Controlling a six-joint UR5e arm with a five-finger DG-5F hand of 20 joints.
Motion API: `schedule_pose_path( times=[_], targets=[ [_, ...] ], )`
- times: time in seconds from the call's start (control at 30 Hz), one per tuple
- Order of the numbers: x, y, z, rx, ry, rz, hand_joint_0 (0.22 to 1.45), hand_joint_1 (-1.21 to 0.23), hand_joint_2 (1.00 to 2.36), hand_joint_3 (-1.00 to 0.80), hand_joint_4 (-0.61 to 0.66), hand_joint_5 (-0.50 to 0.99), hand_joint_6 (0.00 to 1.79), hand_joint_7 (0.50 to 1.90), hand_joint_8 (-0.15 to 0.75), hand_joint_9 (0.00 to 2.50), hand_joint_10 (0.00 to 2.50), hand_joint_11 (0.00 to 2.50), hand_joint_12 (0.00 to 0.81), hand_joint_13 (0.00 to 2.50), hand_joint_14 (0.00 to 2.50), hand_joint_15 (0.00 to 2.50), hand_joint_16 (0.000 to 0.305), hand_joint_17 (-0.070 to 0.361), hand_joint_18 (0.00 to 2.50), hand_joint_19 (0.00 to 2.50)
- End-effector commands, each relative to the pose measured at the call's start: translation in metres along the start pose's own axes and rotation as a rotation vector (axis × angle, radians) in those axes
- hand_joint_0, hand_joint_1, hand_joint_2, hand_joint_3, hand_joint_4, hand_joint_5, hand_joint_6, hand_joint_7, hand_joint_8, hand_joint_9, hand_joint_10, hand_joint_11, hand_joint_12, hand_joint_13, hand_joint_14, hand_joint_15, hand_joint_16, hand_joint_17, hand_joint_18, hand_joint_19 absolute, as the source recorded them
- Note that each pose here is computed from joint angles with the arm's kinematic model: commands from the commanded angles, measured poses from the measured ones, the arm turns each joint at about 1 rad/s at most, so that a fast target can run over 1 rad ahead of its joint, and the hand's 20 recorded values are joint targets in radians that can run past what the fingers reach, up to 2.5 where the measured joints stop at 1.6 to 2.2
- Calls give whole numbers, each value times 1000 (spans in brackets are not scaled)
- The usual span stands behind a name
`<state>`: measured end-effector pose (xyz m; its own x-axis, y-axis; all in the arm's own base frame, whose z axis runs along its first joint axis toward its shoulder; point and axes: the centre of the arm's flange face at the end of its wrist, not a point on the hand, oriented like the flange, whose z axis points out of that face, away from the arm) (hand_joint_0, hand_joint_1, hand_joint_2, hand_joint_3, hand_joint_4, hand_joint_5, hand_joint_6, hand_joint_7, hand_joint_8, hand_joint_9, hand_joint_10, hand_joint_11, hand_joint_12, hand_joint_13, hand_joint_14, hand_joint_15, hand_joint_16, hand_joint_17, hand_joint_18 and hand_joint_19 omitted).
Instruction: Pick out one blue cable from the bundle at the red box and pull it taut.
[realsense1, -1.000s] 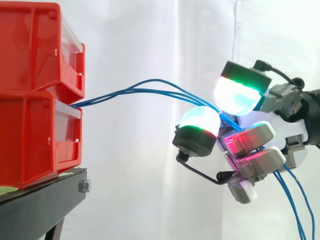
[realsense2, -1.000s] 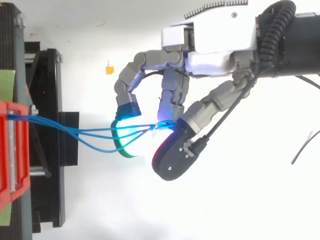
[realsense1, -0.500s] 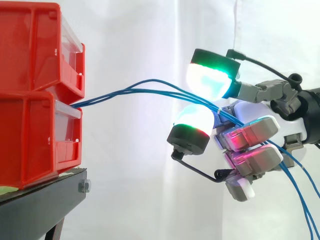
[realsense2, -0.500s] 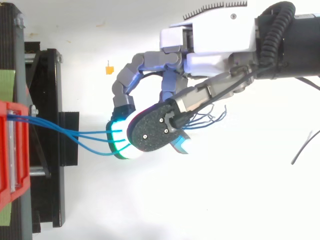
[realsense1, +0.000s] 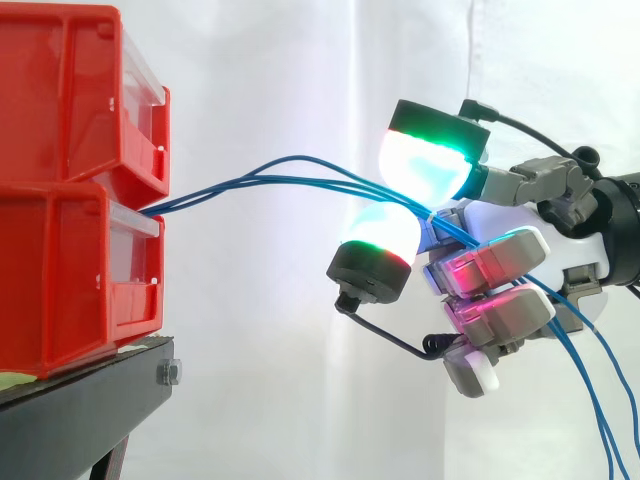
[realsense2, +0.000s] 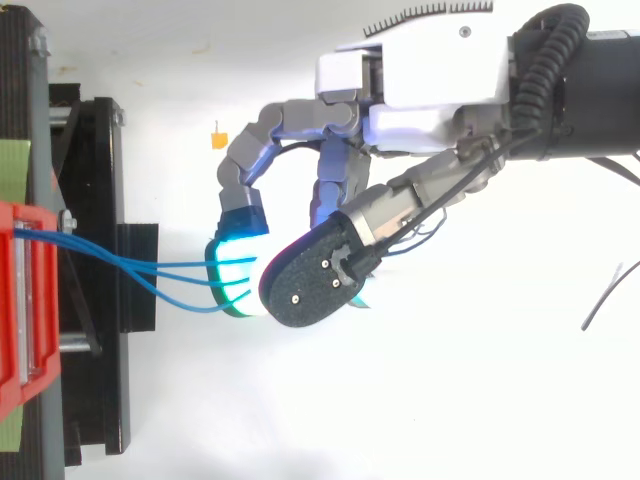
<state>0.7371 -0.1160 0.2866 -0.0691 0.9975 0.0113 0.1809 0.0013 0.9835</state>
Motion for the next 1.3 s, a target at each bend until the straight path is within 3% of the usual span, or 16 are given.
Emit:
schedule_pose_path(
  times=[0.0,0.17,0.3,0.53,0.67,1.1,1.27],
  targets=[
    [0,0,0,-2,-3,0,637,-684,1007,-412,-7,-122,893,906,286,1432,26,942,372,1293,28,850,53,119,940,635],
    [0,0,0,-1,-3,1,681,-837,1017,-262,-25,-125,915,998,290,1413,25,948,367,1283,29,852,52,118,947,611],
    [0,1,1,-7,-3,-1,721,-887,1019,-243,-82,-122,936,1025,292,1417,27,936,369,1281,28,842,52,116,945,589],
    [1,2,2,-18,-1,-1,801,-897,1000,-492,-164,-118,943,1122,287,1424,26,925,361,1265,30,836,49,111,934,580],
    [1,2,3,-22,-1,0,793,-904,1000,-500,-186,-101,939,1209,286,1454,27,935,357,1265,28,829,49,109,948,566],
    [1,2,2,-19,-3,-1,718,-942,1000,-500,-190,-79,934,1188,270,1461,26,924,360,1260,30,831,48,108,949,544],
    [1,2,2,-19,-3,-3,690,-988,1000,-500,-174,-87,928,1105,234,1351,27,888,357,1160,27,789,48,109,891,515]
  ],
)
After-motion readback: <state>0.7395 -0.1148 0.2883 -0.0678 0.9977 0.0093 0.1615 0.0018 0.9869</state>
